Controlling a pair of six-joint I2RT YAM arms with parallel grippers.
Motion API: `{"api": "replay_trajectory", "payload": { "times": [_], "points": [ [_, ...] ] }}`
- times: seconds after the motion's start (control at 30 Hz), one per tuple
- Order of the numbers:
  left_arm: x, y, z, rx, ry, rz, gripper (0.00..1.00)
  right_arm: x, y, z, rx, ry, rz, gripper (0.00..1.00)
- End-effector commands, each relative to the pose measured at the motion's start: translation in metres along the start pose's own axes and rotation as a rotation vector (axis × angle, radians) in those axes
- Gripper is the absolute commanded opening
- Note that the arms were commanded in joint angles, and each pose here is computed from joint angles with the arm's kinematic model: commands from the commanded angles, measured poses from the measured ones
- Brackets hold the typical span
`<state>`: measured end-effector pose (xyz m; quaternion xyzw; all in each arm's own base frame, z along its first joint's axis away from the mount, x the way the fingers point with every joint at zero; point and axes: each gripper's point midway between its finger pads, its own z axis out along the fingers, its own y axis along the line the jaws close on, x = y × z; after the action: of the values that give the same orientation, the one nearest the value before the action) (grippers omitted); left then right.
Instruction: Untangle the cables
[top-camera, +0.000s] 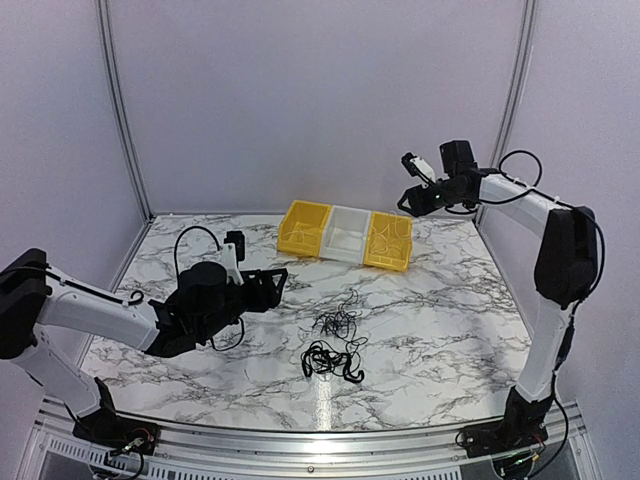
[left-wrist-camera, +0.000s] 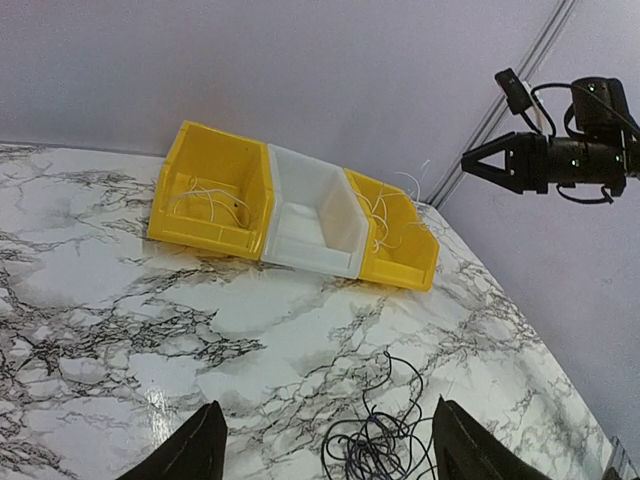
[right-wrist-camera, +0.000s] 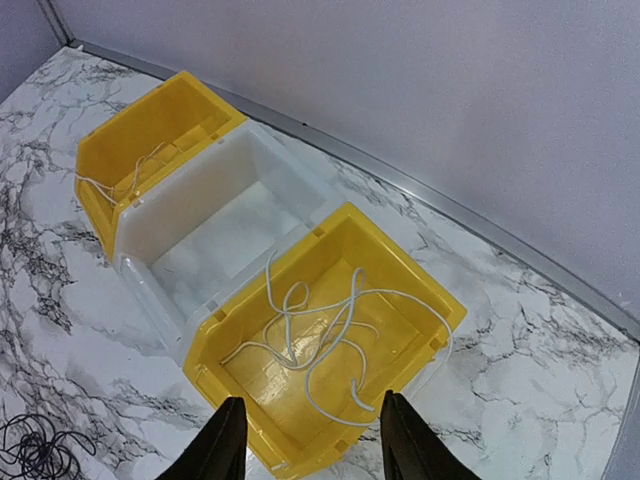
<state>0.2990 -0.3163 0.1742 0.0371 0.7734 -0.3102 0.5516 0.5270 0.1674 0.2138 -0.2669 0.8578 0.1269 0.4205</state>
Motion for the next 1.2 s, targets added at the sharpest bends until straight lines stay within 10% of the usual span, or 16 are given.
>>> {"api": "replay_trajectory", "payload": {
  "times": [0.0, 1.17],
  "points": [
    [0.001, 0.002, 0.017, -0.006, 0.056, -0.044, 0.72, 0.027, -0.042, 0.017, 0.076, 0.034, 0.121, 0.41],
    [0.022, 0.01, 0.012, -0.01, 0.115, -0.109, 0.7, 0.072, -0.084, 0.073, -0.442, -0.063, 0.592, 0.39]
  ]
}}
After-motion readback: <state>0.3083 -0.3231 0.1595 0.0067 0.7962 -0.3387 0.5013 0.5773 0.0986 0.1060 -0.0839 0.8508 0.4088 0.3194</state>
